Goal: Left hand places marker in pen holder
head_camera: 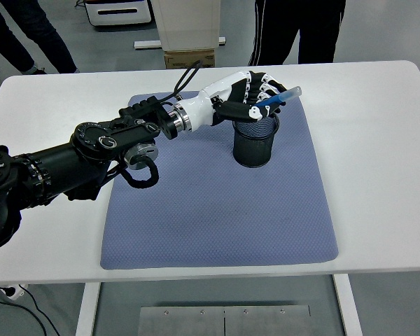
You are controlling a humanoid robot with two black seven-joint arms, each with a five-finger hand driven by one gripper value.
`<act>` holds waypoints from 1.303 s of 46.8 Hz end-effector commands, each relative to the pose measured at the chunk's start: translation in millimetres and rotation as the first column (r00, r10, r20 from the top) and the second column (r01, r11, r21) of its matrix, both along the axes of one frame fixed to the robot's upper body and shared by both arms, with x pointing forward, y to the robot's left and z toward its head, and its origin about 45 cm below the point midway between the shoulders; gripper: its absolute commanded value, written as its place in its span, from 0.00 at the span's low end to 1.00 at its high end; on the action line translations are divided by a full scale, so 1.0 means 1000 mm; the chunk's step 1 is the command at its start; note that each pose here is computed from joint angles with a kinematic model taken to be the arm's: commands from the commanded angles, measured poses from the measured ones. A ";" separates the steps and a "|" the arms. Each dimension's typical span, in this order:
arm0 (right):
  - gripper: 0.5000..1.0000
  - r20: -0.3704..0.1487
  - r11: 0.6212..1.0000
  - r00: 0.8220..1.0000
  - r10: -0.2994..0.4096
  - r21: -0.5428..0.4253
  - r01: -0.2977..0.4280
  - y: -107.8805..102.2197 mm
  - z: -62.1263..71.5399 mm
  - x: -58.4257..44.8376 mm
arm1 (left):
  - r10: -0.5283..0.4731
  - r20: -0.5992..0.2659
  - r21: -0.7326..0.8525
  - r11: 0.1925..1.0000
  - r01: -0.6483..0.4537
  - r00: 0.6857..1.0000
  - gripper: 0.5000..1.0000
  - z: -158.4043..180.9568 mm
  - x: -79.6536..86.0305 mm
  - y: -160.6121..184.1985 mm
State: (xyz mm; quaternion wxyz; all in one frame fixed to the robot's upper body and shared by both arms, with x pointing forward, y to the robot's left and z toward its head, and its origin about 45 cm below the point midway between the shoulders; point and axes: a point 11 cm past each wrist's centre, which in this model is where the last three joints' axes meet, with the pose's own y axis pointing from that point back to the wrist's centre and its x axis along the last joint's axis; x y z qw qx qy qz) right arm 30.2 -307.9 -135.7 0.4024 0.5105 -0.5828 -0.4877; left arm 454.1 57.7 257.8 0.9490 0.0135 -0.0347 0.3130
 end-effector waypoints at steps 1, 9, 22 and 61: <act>1.00 0.001 1.000 1.000 0.000 0.000 0.000 0.000 0.000 0.000 | 0.019 -0.019 -0.031 0.999 -0.019 1.000 0.00 -0.001 0.001 0.002; 1.00 0.001 1.000 1.000 0.000 0.000 0.000 0.000 0.000 0.000 | 0.032 -0.047 -0.061 0.998 -0.034 0.998 0.00 -0.007 -0.002 0.001; 1.00 -0.001 1.000 1.000 0.000 0.000 0.000 0.000 0.000 0.000 | 0.060 -0.079 -0.092 0.993 -0.068 0.995 0.00 -0.014 -0.003 0.001; 1.00 0.001 1.000 1.000 0.000 0.000 0.000 0.000 0.000 0.000 | 0.136 -0.086 -0.171 0.974 -0.149 0.987 1.00 0.005 0.012 0.018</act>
